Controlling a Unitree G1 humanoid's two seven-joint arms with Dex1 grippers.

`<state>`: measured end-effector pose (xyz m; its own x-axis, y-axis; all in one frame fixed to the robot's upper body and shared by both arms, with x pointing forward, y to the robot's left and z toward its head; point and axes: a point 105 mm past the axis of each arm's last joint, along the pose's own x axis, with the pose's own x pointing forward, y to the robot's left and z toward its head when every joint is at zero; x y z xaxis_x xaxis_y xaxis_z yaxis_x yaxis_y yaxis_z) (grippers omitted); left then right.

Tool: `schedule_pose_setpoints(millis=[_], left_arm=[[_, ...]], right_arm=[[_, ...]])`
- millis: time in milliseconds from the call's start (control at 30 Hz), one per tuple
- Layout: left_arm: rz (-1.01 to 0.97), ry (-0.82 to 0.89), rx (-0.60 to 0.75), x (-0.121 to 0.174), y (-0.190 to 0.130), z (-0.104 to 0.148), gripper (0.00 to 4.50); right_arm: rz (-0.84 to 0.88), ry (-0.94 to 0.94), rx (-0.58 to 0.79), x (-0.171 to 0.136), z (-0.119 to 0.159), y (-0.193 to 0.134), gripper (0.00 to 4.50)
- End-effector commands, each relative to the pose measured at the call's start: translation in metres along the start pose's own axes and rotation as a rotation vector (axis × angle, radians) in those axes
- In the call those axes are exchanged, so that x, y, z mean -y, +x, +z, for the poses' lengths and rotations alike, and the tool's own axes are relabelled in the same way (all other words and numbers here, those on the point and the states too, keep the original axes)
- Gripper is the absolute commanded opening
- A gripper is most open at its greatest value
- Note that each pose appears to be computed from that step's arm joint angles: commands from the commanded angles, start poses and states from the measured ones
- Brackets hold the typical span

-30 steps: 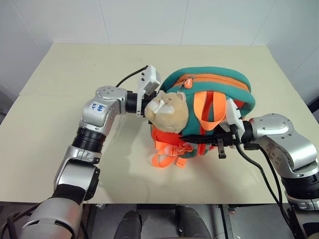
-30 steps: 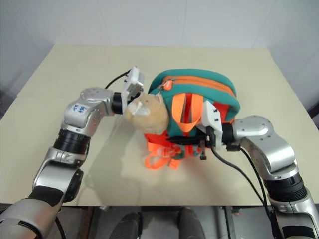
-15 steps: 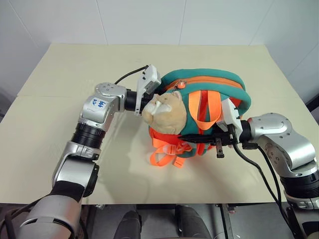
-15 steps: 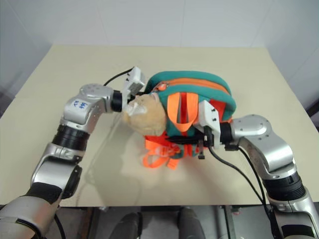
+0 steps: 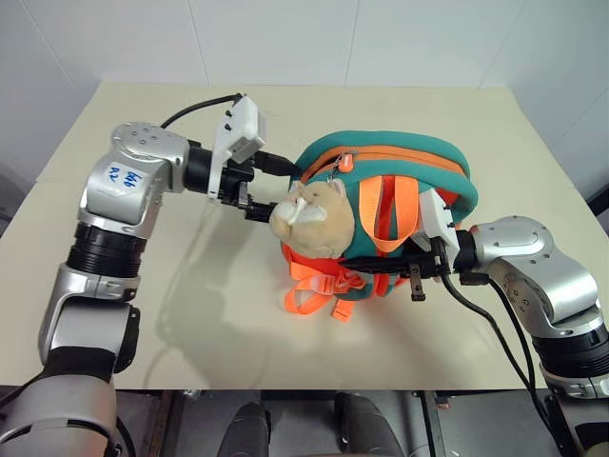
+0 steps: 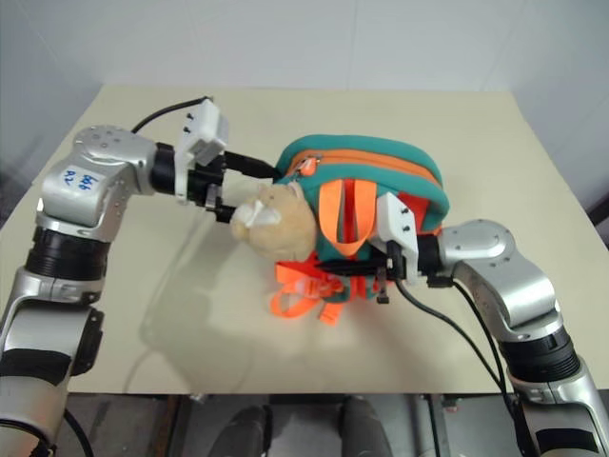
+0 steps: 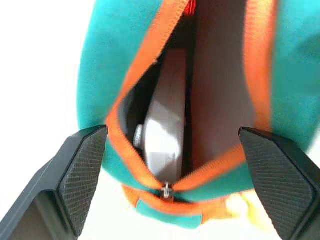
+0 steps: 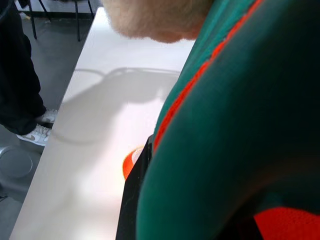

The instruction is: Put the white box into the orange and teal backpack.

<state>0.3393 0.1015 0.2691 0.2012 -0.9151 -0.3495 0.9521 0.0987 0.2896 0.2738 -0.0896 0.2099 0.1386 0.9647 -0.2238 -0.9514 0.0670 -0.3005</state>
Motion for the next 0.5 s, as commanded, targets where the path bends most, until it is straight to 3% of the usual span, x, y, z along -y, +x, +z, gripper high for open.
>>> schedule_pose_setpoints(millis=[33, 200, 267, 400, 500], left_arm=[[0.043, 0.04, 0.063, -0.001, -0.017, 0.016, 4.48], [0.134, 0.026, 0.123, -0.008, -0.049, 0.015, 4.48], [0.17, 0.037, 0.202, -0.005, -0.062, 0.026, 4.48], [0.063, 0.049, 0.473, 0.028, -0.072, 0.072, 4.48], [-0.001, 0.022, 0.539, 0.049, -0.068, 0.082, 4.48]], right_arm=[[-0.004, -0.034, 0.004, 0.001, 0.005, 0.0, 0.51], [-0.004, -0.033, 0.001, 0.002, 0.004, 0.0, 0.51], [-0.005, -0.032, 0.0, 0.002, 0.003, 0.0, 0.51], [-0.003, -0.022, -0.001, 0.002, 0.002, 0.001, 0.51], [-0.002, -0.019, 0.0, 0.003, 0.002, 0.002, 0.51]])
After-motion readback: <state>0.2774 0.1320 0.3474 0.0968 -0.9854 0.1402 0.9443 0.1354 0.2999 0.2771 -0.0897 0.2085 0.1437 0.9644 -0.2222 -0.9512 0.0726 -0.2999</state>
